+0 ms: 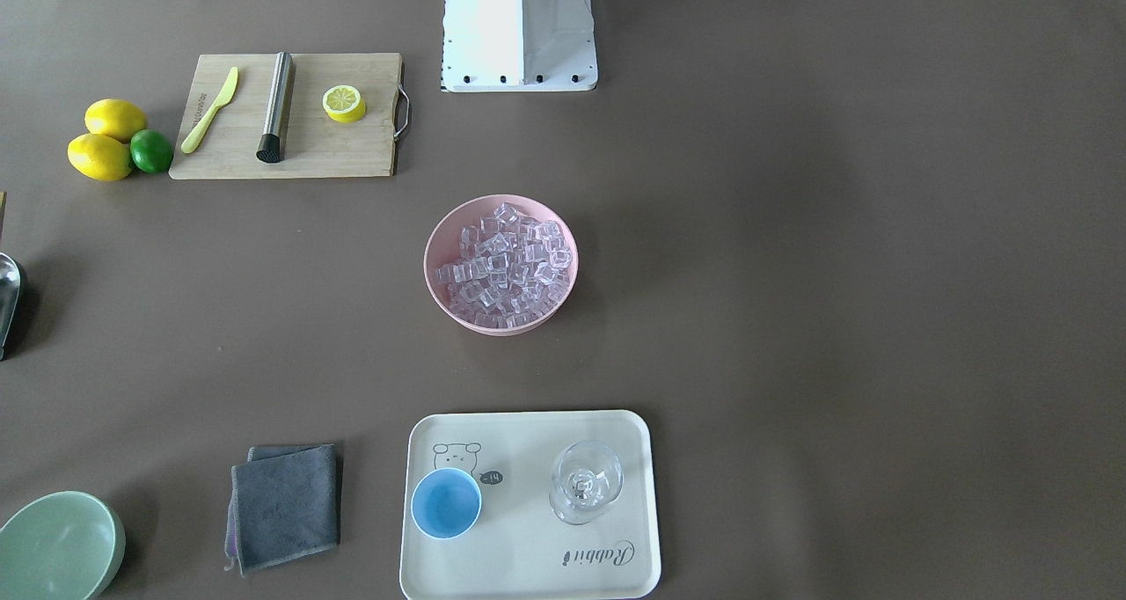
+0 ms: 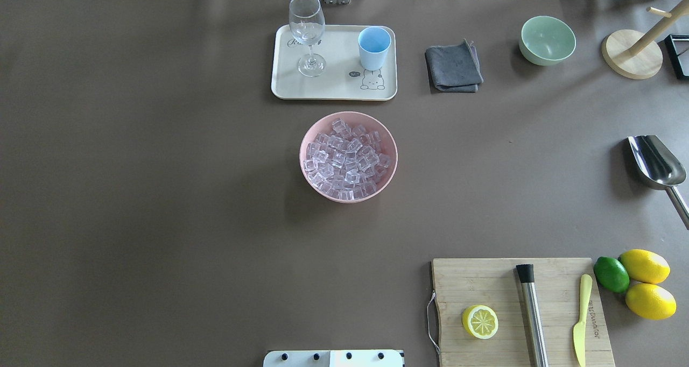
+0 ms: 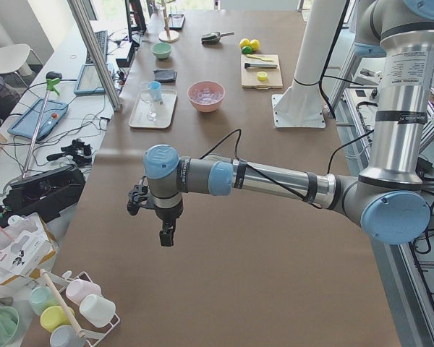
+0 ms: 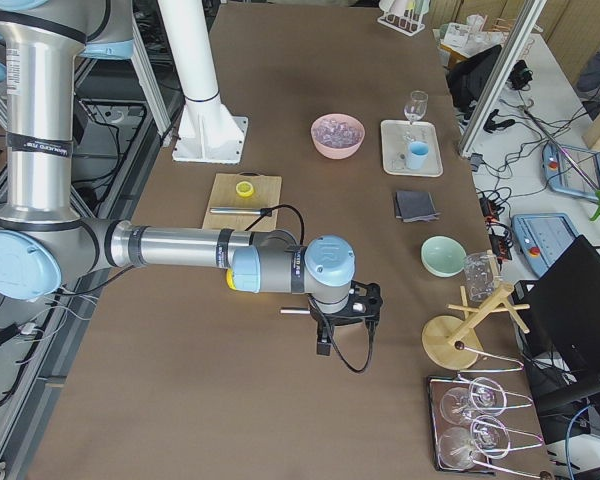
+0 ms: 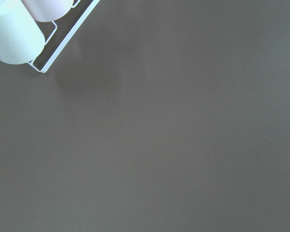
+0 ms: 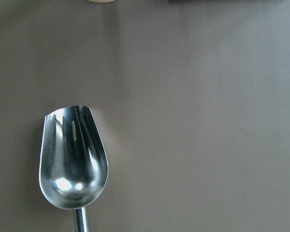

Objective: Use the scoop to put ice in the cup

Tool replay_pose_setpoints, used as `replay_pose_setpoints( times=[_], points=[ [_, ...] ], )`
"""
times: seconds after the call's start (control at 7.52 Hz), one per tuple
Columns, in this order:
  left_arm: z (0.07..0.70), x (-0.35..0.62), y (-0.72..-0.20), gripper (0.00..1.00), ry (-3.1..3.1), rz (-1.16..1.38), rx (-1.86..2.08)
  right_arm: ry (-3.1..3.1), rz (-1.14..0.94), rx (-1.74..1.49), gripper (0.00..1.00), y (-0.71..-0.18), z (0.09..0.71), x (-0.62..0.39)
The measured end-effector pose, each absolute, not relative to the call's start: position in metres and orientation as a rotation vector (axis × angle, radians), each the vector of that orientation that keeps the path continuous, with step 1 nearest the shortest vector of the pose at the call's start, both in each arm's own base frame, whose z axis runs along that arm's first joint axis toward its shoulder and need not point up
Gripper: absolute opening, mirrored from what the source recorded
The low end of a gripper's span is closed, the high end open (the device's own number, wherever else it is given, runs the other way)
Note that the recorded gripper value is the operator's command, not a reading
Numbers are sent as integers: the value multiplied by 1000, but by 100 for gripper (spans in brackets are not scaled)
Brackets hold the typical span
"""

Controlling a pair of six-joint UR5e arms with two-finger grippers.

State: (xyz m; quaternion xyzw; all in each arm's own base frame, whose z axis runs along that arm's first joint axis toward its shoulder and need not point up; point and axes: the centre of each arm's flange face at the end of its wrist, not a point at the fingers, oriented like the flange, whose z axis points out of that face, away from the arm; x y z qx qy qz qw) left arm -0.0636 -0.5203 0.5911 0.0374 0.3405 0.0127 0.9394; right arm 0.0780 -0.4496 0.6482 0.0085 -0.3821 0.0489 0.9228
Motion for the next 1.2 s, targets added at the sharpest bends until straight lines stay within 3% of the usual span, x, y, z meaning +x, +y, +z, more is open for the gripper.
replay_pose_setpoints(
  times=[0.93, 1.2],
  points=[
    [572, -58, -527, 99, 701, 71, 120, -785, 97, 14, 100, -443, 652, 78],
    [529, -39, -531, 99, 710, 194, 214, -785, 99, 15, 100, -443, 651, 78]
  ],
)
